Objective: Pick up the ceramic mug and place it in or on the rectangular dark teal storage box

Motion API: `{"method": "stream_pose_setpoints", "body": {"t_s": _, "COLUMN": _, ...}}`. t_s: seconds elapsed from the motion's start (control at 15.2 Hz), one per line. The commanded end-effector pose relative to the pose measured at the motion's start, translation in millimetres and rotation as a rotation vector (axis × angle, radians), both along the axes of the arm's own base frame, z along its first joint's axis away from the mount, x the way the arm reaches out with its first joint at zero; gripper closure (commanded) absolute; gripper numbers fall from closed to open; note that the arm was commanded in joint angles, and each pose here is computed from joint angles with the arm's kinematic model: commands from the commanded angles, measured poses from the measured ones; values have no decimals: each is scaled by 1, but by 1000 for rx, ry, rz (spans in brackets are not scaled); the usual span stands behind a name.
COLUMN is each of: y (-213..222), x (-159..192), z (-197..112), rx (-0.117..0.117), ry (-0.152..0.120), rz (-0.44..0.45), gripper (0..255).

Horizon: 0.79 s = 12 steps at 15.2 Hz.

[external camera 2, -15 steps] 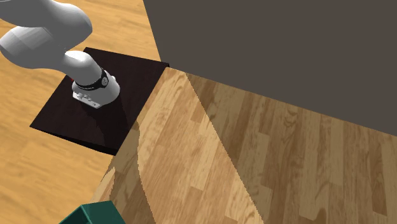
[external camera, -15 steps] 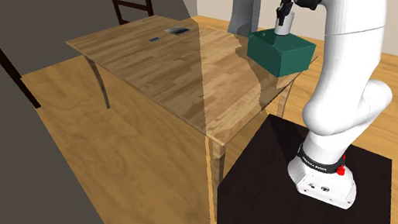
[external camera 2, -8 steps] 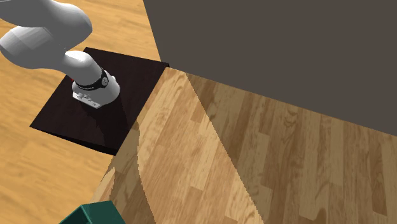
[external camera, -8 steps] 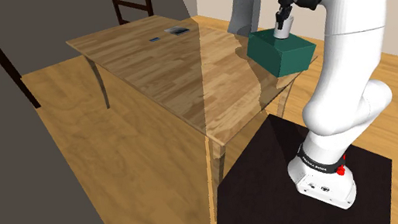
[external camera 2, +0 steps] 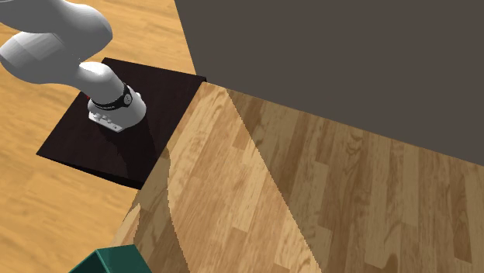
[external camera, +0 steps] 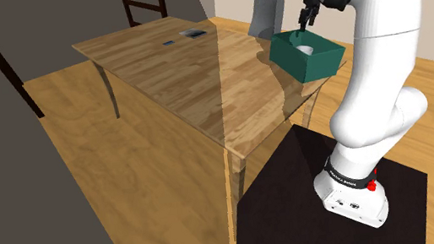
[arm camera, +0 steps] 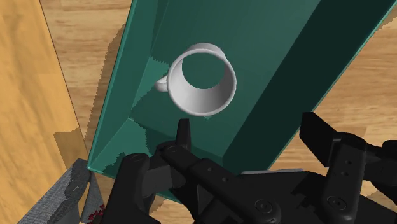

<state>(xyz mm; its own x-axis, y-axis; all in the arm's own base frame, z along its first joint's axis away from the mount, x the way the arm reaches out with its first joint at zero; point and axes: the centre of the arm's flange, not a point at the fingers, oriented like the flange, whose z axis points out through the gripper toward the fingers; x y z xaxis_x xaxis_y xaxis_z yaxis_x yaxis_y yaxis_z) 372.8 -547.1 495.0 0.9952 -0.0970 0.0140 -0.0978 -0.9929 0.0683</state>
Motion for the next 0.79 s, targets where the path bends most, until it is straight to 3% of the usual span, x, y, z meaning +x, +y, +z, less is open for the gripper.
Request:
{"method": "stream_pose_setpoints", "body": {"t_s": 0.0, "y": 0, "x": 0, "z": 0, "rx": 0, "ry": 0, "rz": 0, "gripper": 0}}
{"method": "stream_pose_setpoints", "body": {"t_s": 0.26, "y": 3, "x": 0, "z": 50, "rx": 0, "ry": 0, "rz": 0, "gripper": 0}}
{"method": "stream_pose_setpoints", "body": {"t_s": 0.73, "y": 3, "x": 0, "z": 50, "rx": 0, "ry": 0, "rz": 0, "gripper": 0}}
